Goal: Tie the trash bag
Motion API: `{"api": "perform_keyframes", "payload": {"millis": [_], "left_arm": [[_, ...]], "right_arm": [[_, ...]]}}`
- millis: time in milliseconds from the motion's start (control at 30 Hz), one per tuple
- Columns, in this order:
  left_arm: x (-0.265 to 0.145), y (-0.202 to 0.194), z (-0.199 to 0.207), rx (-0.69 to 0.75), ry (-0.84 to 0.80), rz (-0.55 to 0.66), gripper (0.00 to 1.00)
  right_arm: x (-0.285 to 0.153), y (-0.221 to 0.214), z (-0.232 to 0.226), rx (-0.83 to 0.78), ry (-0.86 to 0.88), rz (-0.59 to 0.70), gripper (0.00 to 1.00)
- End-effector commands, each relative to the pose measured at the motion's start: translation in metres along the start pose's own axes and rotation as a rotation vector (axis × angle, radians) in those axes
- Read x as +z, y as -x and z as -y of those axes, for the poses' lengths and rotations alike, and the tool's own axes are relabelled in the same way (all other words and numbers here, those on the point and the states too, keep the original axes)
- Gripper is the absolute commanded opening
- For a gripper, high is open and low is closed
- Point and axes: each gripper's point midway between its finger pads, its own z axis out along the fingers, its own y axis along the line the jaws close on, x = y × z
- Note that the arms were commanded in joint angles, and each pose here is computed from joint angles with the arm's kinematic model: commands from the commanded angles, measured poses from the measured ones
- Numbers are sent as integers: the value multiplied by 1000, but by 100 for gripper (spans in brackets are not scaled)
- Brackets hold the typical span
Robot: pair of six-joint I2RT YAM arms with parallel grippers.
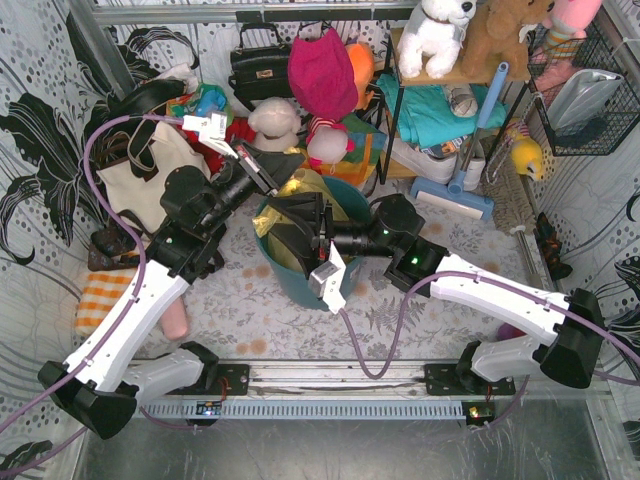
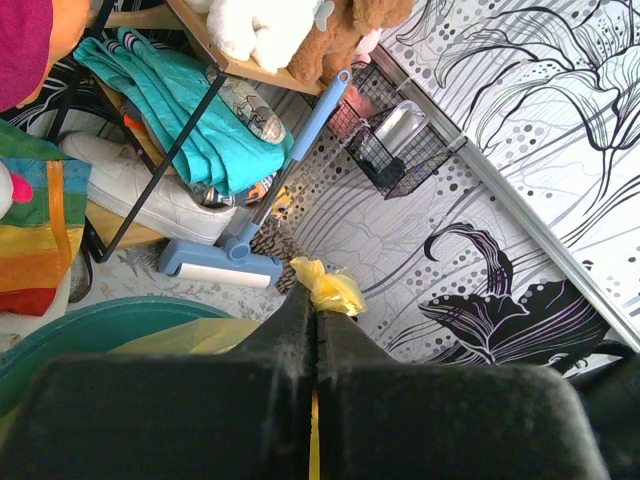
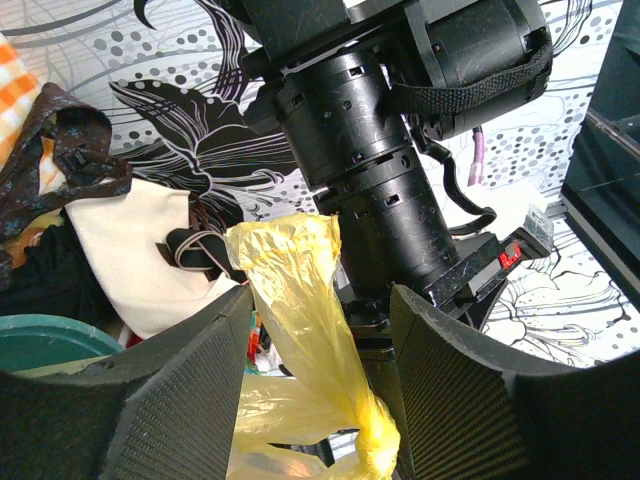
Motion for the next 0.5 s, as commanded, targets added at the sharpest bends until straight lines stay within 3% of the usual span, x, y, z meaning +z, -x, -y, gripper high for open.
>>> {"api": "perform_keyframes", "payload": {"millis": [0,167,467], "left_arm": [[-5,15,20,1,-52,39,0],[-6,15,21,-7,-59,39,0],[-8,13,22,-15,-68,36,0]], "right_arm": [[5,5,23,-82,-75,17,57],[12,3,19,-93,-65,26,47],[19,-4,18,-128,-61,8,45]]}}
